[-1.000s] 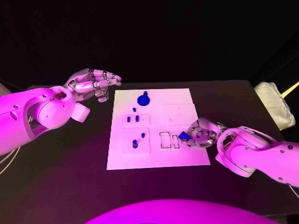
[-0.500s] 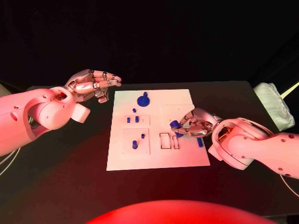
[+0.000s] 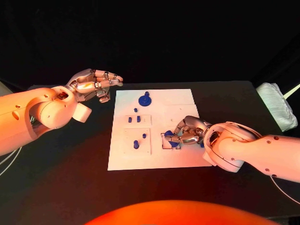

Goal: Assemble the parts on the task board

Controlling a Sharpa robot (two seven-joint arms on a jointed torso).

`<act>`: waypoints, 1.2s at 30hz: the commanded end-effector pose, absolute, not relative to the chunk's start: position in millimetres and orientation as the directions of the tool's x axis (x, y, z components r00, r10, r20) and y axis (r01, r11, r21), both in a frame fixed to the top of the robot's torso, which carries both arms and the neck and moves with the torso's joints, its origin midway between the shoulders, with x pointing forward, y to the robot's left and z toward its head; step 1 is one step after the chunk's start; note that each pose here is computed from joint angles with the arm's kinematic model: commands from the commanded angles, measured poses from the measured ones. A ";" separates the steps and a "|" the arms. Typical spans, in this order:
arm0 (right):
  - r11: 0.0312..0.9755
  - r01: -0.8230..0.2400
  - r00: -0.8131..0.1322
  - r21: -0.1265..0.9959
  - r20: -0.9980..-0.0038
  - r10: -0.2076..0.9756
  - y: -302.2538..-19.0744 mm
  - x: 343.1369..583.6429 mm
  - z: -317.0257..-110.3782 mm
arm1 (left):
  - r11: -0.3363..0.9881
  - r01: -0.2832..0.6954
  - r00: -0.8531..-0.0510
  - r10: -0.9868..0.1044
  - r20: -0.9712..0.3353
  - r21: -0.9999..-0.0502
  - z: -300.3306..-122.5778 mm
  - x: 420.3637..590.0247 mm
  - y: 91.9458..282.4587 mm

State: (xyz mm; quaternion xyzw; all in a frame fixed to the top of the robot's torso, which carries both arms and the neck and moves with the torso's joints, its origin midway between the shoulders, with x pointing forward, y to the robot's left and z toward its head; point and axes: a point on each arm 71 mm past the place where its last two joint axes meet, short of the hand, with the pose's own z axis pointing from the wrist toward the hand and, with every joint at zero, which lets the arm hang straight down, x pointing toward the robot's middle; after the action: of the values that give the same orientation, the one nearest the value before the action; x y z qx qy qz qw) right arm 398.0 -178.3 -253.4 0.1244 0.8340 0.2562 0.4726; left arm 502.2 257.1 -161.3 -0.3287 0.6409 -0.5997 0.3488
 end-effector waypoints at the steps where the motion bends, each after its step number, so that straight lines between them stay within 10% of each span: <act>1: 0.862 -0.035 -0.554 0.506 -0.728 0.405 -177.4 396.5 -257.2 | 0.053 -0.007 -0.556 -0.831 -0.040 -0.999 -160.7 501.2 255.1; 36: 0.879 -0.098 -0.504 0.467 -0.785 0.361 -166.3 404.4 -256.5 | 0.056 -0.010 -0.553 -0.832 -0.041 -0.998 -160.7 500.7 257.0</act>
State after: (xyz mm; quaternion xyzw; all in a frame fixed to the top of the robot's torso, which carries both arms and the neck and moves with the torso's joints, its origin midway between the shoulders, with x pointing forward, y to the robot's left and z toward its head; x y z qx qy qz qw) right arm 404.3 -167.2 -256.0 0.0934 0.8336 0.2382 0.4896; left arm 501.5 258.9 -161.6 -0.3303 0.6428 -0.5972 0.3478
